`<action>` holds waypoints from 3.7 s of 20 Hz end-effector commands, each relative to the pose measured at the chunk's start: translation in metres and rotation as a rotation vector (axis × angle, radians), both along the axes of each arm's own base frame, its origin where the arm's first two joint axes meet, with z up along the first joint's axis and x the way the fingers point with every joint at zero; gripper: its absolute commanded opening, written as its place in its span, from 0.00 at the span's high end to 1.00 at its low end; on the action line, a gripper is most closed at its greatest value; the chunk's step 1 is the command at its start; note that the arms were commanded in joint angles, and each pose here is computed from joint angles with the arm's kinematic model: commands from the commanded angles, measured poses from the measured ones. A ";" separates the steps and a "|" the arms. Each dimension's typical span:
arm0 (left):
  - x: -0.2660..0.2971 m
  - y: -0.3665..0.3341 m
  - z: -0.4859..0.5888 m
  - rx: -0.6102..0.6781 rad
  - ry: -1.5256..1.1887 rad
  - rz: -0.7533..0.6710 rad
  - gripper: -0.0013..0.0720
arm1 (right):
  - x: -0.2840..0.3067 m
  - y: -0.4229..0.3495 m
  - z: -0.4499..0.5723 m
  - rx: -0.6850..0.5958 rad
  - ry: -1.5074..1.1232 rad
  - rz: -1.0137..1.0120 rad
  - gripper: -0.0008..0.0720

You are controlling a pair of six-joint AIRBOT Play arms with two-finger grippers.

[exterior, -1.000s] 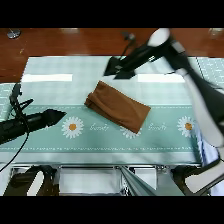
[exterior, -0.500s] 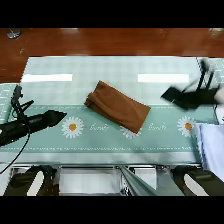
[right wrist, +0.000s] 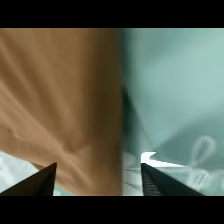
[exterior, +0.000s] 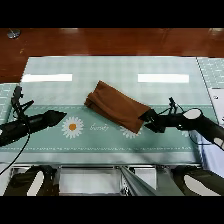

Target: Fold the shirts.

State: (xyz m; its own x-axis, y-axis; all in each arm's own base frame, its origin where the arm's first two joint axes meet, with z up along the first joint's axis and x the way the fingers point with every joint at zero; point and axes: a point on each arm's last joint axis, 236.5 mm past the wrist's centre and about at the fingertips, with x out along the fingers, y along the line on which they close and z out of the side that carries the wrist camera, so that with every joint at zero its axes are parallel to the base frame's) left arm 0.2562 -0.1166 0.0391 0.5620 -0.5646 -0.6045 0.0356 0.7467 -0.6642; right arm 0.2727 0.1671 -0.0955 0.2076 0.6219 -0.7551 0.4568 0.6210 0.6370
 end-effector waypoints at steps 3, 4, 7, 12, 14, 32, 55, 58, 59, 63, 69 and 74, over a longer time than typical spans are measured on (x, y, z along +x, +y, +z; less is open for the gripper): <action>0.000 0.000 -0.001 0.000 0.001 0.000 0.94 | 0.033 0.059 0.010 0.102 -0.043 0.226 0.89; 0.000 0.000 -0.001 0.000 0.001 0.000 0.94 | 0.047 0.067 0.026 0.098 -0.110 0.287 0.96; 0.000 0.000 -0.001 0.000 0.001 0.000 0.94 | 0.101 0.076 0.108 0.064 -0.306 0.389 0.96; 0.000 0.000 -0.001 0.001 0.002 -0.001 0.94 | 0.168 0.032 0.285 -0.142 -0.614 0.380 0.96; -0.001 0.000 -0.001 0.000 0.005 -0.004 0.94 | 0.167 -0.005 0.337 -0.223 -0.662 0.337 0.96; 0.000 0.000 -0.001 0.013 -0.011 -0.014 0.94 | -0.205 -0.341 0.268 -0.975 0.340 -0.600 0.96; 0.142 -0.015 -0.005 0.438 0.148 -0.104 0.94 | 0.160 -0.070 0.114 -0.774 -0.308 0.524 0.96; 0.141 -0.001 -0.026 0.482 0.209 -0.106 0.94 | 0.131 -0.087 0.042 -0.761 -0.105 0.529 0.96; 0.143 -0.001 -0.026 0.483 0.201 -0.102 0.94 | 0.131 -0.090 0.036 -0.765 -0.101 0.517 0.96; 0.133 -0.002 -0.031 0.488 0.243 -0.126 0.94 | 0.135 -0.095 0.036 -0.792 -0.116 0.526 0.96; 0.133 -0.002 -0.035 0.489 0.254 -0.128 0.94 | 0.135 -0.095 0.036 -0.793 -0.116 0.525 0.96; 0.133 -0.002 -0.036 0.490 0.256 -0.129 0.94 | 0.135 -0.095 0.036 -0.793 -0.116 0.526 0.96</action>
